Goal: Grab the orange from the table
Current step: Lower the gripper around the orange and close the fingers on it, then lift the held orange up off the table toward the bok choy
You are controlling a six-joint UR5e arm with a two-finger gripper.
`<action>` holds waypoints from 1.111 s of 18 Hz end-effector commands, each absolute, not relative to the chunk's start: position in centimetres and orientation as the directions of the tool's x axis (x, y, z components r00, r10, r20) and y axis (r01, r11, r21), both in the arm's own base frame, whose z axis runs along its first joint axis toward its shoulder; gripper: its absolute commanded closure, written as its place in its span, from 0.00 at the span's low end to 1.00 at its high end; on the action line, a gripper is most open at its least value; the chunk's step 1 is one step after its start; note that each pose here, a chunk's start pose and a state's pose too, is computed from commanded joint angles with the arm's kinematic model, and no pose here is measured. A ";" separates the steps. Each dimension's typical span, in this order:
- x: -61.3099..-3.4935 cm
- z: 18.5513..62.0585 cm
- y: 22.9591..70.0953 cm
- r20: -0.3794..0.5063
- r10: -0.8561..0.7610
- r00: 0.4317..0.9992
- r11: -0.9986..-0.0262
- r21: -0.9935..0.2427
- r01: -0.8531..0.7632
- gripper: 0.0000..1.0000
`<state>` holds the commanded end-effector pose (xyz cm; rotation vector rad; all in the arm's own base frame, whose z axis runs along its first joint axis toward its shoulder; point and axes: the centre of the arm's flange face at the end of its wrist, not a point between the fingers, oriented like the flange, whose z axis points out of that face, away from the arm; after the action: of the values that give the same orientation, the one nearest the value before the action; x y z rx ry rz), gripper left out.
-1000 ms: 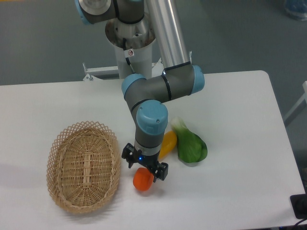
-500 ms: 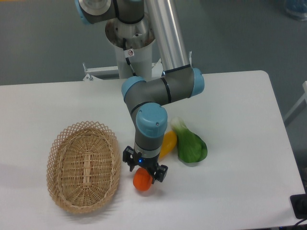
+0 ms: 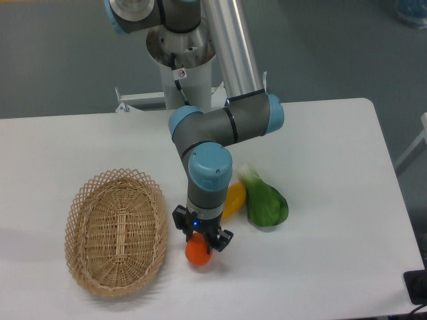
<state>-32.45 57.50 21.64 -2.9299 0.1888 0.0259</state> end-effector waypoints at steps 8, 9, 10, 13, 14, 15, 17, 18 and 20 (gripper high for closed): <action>-34.1 27.5 57.3 -0.122 -0.133 0.984 -0.956 -0.245 -0.160 0.45; -35.1 29.3 56.6 -0.148 -0.135 0.980 -0.951 -0.257 -0.169 0.45; -36.9 31.1 55.5 -0.160 -0.135 0.978 -0.951 -0.258 -0.173 0.45; -37.9 34.3 55.4 -0.120 -0.208 0.971 -0.951 -0.207 -0.229 0.45; -38.0 35.1 55.4 -0.101 -0.231 0.968 -0.950 -0.189 -0.246 0.45; -38.3 36.5 55.5 -0.101 -0.243 0.965 -0.948 -0.187 -0.258 0.45; -39.2 39.4 55.3 -0.115 -0.240 0.964 -0.948 -0.185 -0.258 0.45; -39.8 40.5 54.6 -0.120 -0.236 0.964 -0.949 -0.184 -0.255 0.45; -40.2 42.2 53.4 -0.137 -0.278 0.951 -0.937 -0.178 -0.300 0.45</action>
<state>-40.17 53.43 42.18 -2.9064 0.4355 0.1622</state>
